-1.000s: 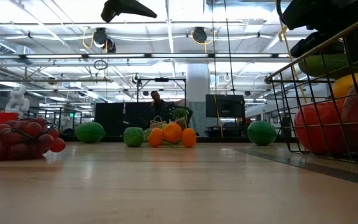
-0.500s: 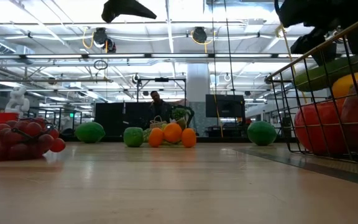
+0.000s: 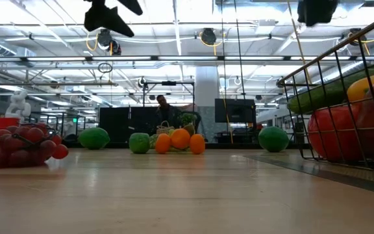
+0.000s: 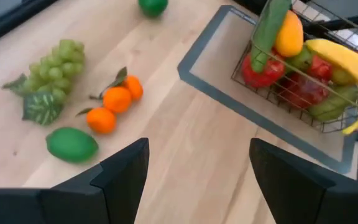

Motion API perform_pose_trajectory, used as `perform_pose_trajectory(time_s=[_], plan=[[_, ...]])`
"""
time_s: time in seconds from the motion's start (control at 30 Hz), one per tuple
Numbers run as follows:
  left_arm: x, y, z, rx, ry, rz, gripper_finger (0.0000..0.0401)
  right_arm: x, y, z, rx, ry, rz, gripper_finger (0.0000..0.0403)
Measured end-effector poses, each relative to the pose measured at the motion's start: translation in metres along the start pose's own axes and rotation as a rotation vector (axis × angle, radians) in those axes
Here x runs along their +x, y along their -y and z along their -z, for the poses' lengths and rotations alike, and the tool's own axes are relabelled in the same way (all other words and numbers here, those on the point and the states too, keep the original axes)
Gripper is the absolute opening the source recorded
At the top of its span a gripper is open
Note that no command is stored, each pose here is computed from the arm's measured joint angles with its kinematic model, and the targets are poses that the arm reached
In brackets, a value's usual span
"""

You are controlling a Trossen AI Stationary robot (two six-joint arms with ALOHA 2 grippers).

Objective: Build produce basket
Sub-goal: Put the middle green lime into the wire basket

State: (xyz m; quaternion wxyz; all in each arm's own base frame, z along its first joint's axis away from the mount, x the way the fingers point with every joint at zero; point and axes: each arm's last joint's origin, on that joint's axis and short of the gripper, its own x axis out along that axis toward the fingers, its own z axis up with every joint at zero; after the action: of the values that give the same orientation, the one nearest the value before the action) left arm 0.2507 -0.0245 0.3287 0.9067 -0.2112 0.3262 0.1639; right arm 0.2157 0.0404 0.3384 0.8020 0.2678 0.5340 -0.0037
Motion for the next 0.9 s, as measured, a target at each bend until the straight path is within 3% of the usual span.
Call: perform_pose_trajectory(time_s=[0.13, 0.4, 0.63, 0.77, 0.9], plan=[[0.001, -0.005, 0.0, 0.03, -0.02, -0.027, 0.0275, -0.004, -0.011, -0.005, 0.172, 0.09, -0.093, 0.0302], [0.007, -0.025, -0.005, -0.068, -0.058, -0.123, 0.0275, -0.009, -0.031, -0.02, 0.447, 0.371, -0.2, 0.0302], [0.03, -0.061, -0.011, -0.24, -0.138, -0.309, 0.0275, -0.016, -0.034, -0.031, 0.504, 0.618, -0.193, 0.0302], [0.044, -0.071, -0.015, -0.383, -0.131, -0.357, 0.0275, -0.016, -0.032, -0.033, 0.499, 0.624, -0.182, 0.0302], [0.055, -0.074, -0.017, -0.412, -0.123, -0.364, 0.0275, -0.015, -0.025, -0.032, 0.451, 0.602, -0.112, 0.0302]])
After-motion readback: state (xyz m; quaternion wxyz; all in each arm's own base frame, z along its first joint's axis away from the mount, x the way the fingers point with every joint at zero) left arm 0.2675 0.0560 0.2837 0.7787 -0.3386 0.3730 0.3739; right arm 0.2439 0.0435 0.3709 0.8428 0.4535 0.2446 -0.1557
